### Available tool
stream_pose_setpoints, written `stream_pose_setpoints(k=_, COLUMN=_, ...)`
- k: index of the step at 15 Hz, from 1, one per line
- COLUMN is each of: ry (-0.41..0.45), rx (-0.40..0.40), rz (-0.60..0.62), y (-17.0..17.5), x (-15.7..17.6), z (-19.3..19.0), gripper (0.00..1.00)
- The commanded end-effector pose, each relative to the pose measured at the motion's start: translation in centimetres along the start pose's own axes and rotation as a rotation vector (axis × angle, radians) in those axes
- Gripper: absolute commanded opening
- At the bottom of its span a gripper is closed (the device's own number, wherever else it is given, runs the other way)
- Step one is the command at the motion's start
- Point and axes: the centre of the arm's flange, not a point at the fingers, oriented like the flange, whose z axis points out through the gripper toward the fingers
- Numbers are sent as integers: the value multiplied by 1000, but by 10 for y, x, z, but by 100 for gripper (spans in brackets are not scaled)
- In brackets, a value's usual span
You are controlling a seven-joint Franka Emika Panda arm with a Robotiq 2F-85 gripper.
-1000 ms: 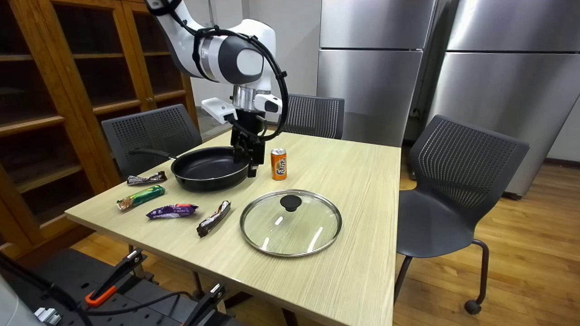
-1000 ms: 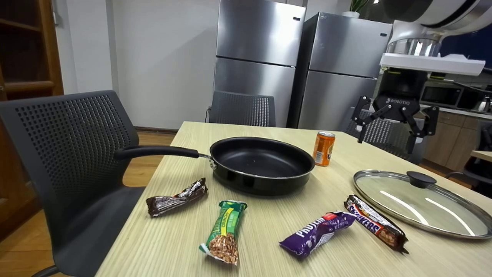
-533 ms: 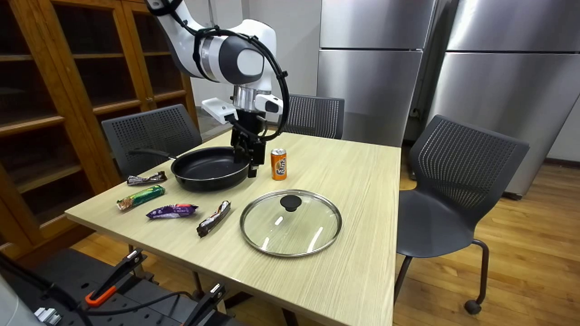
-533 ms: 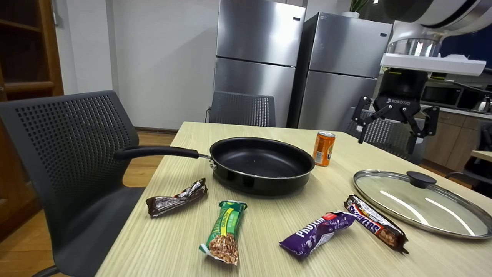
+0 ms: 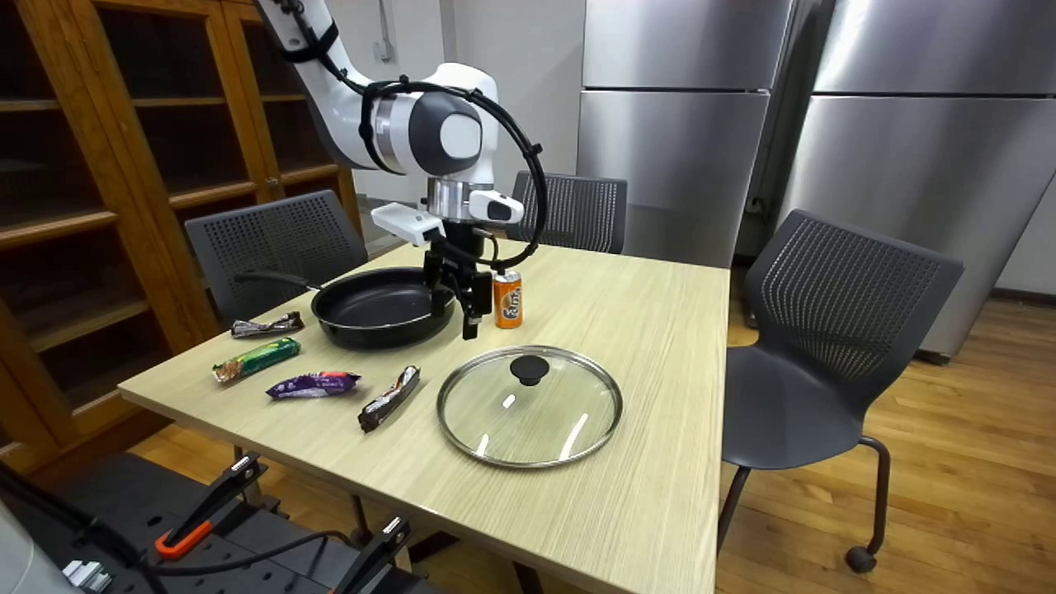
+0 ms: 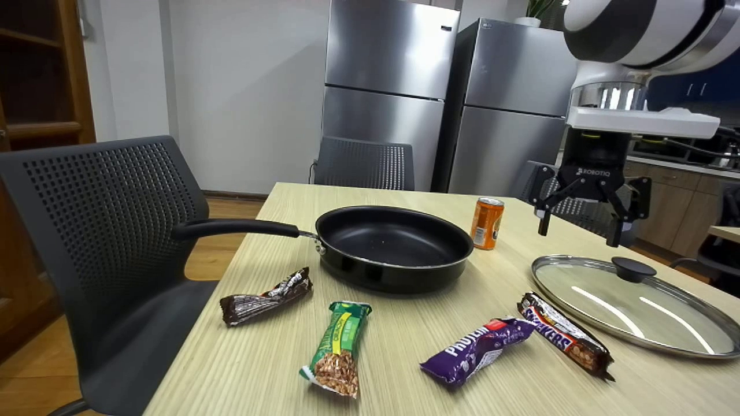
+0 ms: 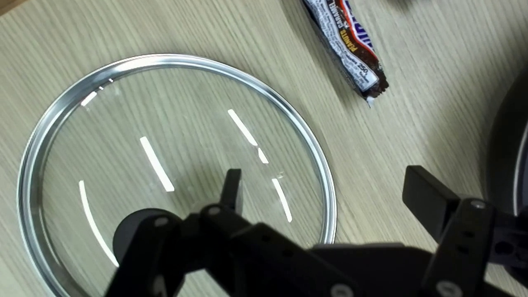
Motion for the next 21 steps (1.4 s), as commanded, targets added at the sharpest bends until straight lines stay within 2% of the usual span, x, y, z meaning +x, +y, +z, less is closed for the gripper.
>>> stream_pose_setpoints(k=1, ry=-2, rx=-45, rz=-119, y=-9, x=2, z=15, gripper=100)
stream_pose_setpoints(k=12, ry=-37, rx=-57, rz=-387, y=-41, x=-39, z=58, gripper=100)
stream_pose_setpoints(k=21, ry=-77, rx=-100, rz=-497, y=-49, x=-76, z=99, gripper=100)
